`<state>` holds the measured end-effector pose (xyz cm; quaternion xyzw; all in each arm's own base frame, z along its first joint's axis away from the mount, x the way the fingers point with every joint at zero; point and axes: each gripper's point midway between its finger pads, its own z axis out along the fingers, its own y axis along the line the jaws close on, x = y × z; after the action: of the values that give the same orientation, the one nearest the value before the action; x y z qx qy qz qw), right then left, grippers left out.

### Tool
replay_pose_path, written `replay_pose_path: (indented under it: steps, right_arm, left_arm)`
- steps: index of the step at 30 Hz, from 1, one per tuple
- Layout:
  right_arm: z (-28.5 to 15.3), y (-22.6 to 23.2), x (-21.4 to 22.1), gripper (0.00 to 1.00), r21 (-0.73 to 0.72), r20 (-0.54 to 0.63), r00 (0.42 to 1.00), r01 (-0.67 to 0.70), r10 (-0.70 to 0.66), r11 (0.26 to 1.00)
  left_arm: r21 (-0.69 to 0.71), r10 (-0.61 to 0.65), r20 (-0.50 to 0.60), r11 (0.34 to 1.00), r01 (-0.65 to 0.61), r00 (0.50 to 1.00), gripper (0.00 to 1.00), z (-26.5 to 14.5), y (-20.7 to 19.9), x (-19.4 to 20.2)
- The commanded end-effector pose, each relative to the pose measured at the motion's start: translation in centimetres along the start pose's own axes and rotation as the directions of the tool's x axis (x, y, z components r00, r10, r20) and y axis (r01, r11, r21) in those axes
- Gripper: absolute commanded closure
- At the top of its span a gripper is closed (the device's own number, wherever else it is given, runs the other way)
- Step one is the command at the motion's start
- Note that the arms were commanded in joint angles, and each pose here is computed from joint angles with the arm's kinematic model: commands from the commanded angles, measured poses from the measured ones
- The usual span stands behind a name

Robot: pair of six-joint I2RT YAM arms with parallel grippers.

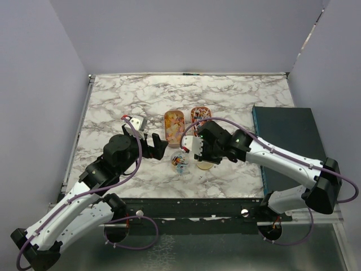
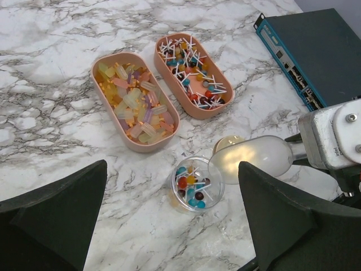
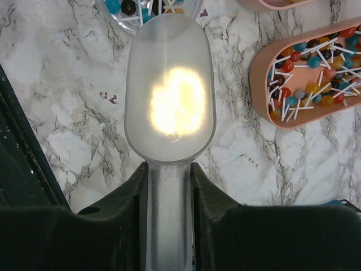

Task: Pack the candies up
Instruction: Place the fake candies in the packing bottle, then scoop the fake candies from the storage box.

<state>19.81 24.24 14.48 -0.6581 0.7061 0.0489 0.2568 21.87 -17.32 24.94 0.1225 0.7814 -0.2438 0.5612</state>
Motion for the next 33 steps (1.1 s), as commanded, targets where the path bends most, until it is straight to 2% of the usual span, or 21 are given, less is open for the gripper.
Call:
replay_pose_path:
  steps: [1,9,16,21,25,33]
  right_arm:
    - [-1.1,-0.8,0.4,1.00,0.046,-0.064,0.998,0.013,-0.010,0.999]
    - [-2.6,-2.0,-0.2,1.00,0.111,-0.053,0.999,0.011,-0.005,0.994]
    - [-3.2,-3.8,-0.6,0.99,0.206,-0.064,0.994,-0.078,0.093,0.975]
    - [-3.6,-5.3,-1.7,0.99,0.244,-0.019,0.982,-0.179,0.189,0.953]
    - [-3.3,-5.8,-2.8,0.99,0.240,-0.013,0.957,-0.280,0.291,0.930]
    - [-1.6,-6.6,-3.9,0.99,0.225,-0.120,0.869,-0.448,0.480,0.866]
  left_arm:
    - [-0.039,0.013,-0.009,0.999,-0.013,1.000,0.01,0.1,0.8,0.4]
    - [-0.043,0.010,-0.010,0.999,-0.011,1.000,0.01,0.0,0.9,0.4]
    - [-0.047,0.007,-0.009,0.999,-0.008,1.000,0.01,-0.1,1.0,0.4]
    - [-0.054,0.004,-0.005,0.999,-0.004,1.000,0.01,-0.2,1.1,0.4]
    - [-0.058,0.004,-0.002,0.998,-0.004,1.000,0.01,-0.2,1.1,0.3]
    - [-0.060,0.003,0.001,0.998,-0.003,1.000,0.01,-0.3,1.2,0.2]
